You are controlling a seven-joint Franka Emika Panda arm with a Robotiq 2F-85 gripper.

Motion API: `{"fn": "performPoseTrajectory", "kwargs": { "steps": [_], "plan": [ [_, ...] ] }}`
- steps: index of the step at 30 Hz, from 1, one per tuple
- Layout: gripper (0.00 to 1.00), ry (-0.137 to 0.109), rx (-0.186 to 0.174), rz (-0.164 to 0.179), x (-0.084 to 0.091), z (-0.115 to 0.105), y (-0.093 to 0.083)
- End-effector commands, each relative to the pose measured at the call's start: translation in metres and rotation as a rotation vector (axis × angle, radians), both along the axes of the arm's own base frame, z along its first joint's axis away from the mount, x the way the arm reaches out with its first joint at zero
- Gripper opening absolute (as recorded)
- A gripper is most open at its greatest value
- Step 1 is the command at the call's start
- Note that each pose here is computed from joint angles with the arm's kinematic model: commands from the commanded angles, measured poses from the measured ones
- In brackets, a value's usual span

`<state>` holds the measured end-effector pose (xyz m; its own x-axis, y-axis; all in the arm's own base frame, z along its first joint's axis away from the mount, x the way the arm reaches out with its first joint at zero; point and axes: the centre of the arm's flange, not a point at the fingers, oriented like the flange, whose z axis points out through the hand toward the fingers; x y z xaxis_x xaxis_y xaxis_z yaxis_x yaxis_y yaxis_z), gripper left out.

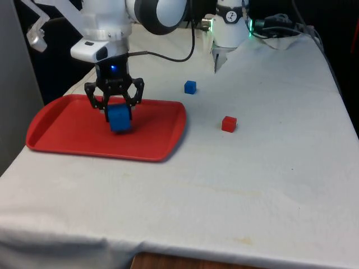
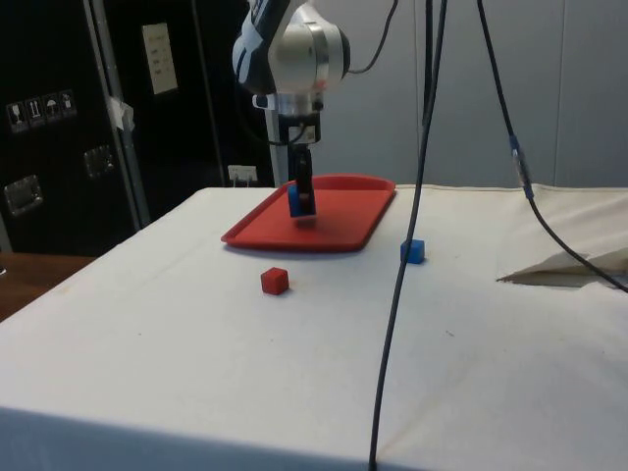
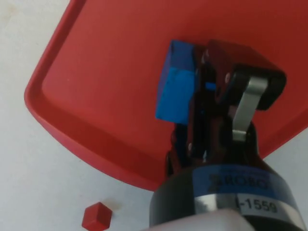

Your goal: Pick up the largest block and place it onto the tray.

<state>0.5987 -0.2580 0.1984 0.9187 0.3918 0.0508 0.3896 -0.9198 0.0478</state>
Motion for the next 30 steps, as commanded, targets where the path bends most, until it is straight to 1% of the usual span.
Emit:
{"fn": "performPoseTrajectory", "kwargs": {
  "steps": [1,2,4,6,8,9,11,12,13,14,15,16,18,19,22,25,26,27,30],
  "plan": [
    [0.0,-0.013,0.0,0.005,0.0011,0.0007,-0.0004],
    [0.0,-0.019,0.005,0.005,0.0005,0.0004,-0.001],
    [0.0,-0.021,0.008,0.005,0.0005,0.0001,-0.0002],
    [0.0,-0.021,0.009,0.005,0.0003,0.0,-0.0005],
    [0.0,-0.014,0.012,0.005,-0.0001,-0.0003,0.0002],
    [0.0,-0.019,0.01,0.005,0.0005,-0.0009,0.0007],
    [0.0,-0.017,0.011,0.005,0.0,-0.0013,0.0007],
    [0.03,-0.016,0.011,0.005,-0.0001,-0.0018,0.0006],
    [0.07,-0.016,0.012,0.005,-0.0002,-0.0019,0.0007],
    [0.26,-0.016,0.012,0.004,-0.0002,-0.0019,0.0007],
    [0.36,-0.016,0.012,0.004,-0.0002,-0.0019,0.0007],
    [0.51,-0.016,0.013,0.005,0.0,-0.0022,0.0012],
    [0.71,-0.012,0.015,0.006,-0.0002,-0.0011,0.0013],
    [0.71,-0.015,0.013,0.005,-0.0001,-0.0023,0.0013],
    [1.0,-0.015,0.013,0.005,-0.0001,-0.0023,0.0013],
    [1.0,-0.015,0.013,0.005,-0.0001,-0.0023,0.0013],
    [1.0,-0.011,0.015,0.006,-0.0006,-0.0015,0.0013],
    [1.0,-0.015,0.013,0.005,-0.0001,-0.0023,0.0013],
    [1.0,-0.014,0.013,0.003,0.0002,-0.0022,0.0015]
  ]
}}
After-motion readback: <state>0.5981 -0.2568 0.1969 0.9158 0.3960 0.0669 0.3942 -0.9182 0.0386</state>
